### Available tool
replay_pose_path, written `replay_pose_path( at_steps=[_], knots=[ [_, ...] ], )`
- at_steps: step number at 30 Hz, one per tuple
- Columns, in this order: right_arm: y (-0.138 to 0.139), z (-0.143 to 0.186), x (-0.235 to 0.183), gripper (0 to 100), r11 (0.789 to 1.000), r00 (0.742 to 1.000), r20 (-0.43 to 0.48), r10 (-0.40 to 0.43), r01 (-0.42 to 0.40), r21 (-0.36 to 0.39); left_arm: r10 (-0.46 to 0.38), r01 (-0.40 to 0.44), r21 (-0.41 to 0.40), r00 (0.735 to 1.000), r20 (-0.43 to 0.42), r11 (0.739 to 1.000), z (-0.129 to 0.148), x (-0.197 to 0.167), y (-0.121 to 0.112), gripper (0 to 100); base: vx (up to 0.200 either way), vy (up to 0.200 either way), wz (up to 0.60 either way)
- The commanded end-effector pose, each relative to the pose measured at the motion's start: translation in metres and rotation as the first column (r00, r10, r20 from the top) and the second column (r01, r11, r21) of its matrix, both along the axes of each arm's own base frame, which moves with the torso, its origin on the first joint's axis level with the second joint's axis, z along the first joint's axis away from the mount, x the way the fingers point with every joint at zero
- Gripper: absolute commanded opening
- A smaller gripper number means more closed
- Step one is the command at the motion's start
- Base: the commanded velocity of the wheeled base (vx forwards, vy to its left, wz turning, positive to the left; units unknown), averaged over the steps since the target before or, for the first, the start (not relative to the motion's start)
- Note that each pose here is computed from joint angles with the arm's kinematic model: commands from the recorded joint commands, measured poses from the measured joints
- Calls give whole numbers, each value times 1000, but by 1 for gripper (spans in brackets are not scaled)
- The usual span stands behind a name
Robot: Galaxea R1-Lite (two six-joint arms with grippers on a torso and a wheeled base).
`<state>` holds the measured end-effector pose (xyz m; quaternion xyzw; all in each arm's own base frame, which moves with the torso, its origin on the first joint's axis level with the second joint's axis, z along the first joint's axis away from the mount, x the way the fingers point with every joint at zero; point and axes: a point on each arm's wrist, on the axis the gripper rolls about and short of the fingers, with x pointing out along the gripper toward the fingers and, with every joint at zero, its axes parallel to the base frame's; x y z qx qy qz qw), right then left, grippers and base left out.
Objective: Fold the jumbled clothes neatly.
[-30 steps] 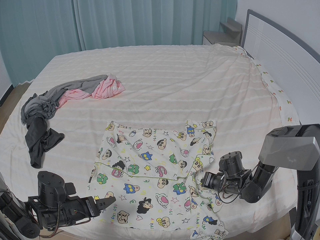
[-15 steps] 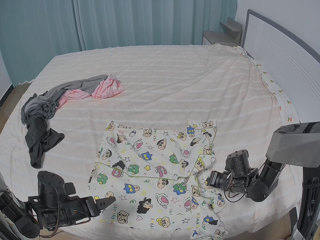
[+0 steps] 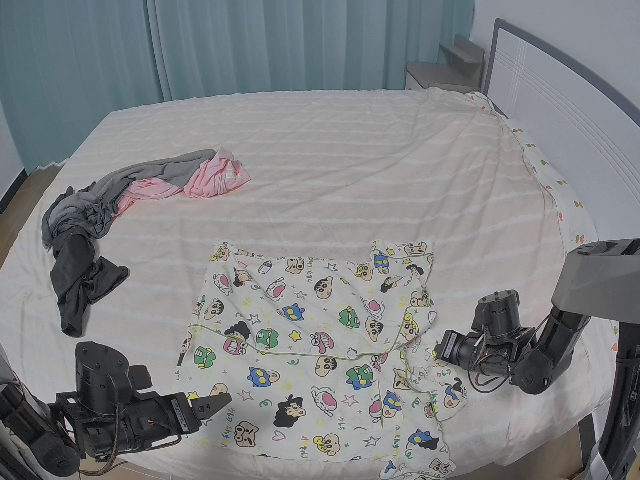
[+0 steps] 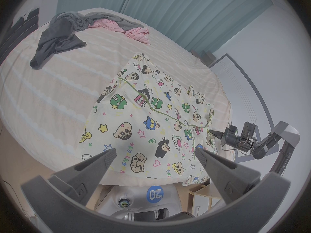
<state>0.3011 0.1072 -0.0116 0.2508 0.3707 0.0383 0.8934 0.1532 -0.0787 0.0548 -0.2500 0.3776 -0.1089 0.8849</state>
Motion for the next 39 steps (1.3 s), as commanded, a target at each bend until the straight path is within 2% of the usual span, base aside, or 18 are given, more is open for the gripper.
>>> replay_pose_path(
  at_steps=[1, 8, 13, 24, 27, 39],
  knots=[
    [-19, 2, 1, 0, 999, 999, -3, -49, 49, -12, 10, -10, 8, 1000, -17, 1000, -3, -2, 3, 100, 0, 0, 0],
    [-39, 1, 2, 0, 994, 994, 8, -111, 111, -10, 13, -13, 7, 1000, -15, 1000, -3, -2, 3, 100, 0, 0, 0],
    [-59, 0, 2, 0, 985, 985, 17, -172, 173, -9, 15, -15, 7, 1000, -14, 1000, -2, -2, 4, 100, 0, 0, 0],
    [-84, 0, 6, 0, 967, 967, 21, -255, 256, -7, 15, -15, 7, 1000, -14, 1000, -2, -2, 4, 100, 0, 0, 0],
    [-93, 1, 9, 0, 960, 958, 48, -281, 281, 1, 15, -15, 7, 1000, -14, 1000, -2, -2, 4, 100, 0, 0, 0],
    [-105, -3, 2, 0, 951, 951, 26, -307, 308, -20, 20, -19, 6, 1000, -14, 1000, -2, -1, 4, 100, 0, 0, 0]
  ],
)
